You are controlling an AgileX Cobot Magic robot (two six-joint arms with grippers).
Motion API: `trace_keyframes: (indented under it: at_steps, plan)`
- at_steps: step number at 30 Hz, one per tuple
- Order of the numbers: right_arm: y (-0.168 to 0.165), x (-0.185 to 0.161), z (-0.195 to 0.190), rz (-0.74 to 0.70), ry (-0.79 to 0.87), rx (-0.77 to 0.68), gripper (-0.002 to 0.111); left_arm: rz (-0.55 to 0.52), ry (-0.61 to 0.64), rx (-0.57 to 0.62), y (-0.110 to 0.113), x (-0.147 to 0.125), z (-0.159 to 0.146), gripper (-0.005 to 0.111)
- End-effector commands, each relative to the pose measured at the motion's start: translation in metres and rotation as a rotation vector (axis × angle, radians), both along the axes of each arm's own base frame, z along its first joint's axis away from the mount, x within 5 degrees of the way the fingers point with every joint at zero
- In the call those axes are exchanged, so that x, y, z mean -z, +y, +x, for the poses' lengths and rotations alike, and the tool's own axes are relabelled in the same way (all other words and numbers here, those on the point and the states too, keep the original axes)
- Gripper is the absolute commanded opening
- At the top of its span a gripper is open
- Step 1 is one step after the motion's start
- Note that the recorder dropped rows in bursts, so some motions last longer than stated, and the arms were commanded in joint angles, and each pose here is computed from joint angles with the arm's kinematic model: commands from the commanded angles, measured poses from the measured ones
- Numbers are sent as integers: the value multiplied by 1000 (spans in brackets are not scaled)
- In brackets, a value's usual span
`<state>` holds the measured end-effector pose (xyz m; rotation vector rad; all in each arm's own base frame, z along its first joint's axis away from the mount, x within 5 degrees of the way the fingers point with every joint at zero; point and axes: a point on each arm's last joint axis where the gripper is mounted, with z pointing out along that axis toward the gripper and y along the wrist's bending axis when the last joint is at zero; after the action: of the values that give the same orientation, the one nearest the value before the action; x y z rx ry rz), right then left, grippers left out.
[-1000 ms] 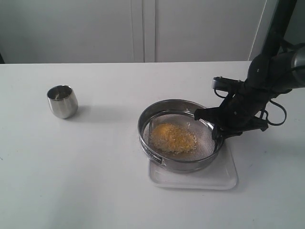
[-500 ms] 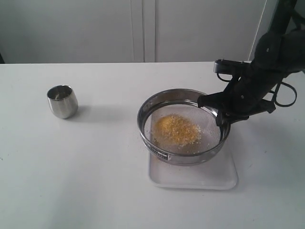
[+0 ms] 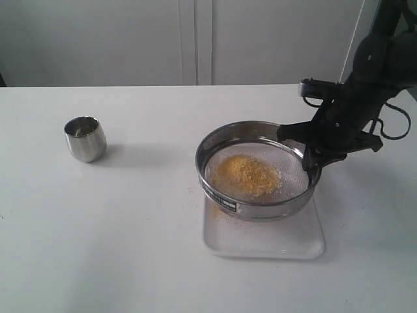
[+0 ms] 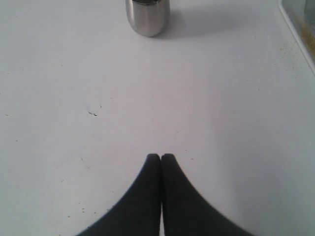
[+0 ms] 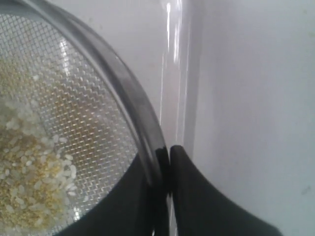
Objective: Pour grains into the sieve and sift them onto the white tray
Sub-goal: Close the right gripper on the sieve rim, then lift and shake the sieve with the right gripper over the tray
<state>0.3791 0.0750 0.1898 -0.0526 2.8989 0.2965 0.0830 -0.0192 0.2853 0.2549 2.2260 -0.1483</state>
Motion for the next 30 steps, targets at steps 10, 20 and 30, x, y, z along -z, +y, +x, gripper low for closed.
trace_keyframes:
  at_steps: [10,20,30]
  plan:
    - [-10,-13,-14,-3,-46,46,0,-4,4,1,0,1,-2,0]
    - [-15,2,-12,10,29,39,0,-4,4,1,0,1,-2,0]
    - [-12,-19,-37,6,-49,21,0,-4,4,1,0,1,-2,0]
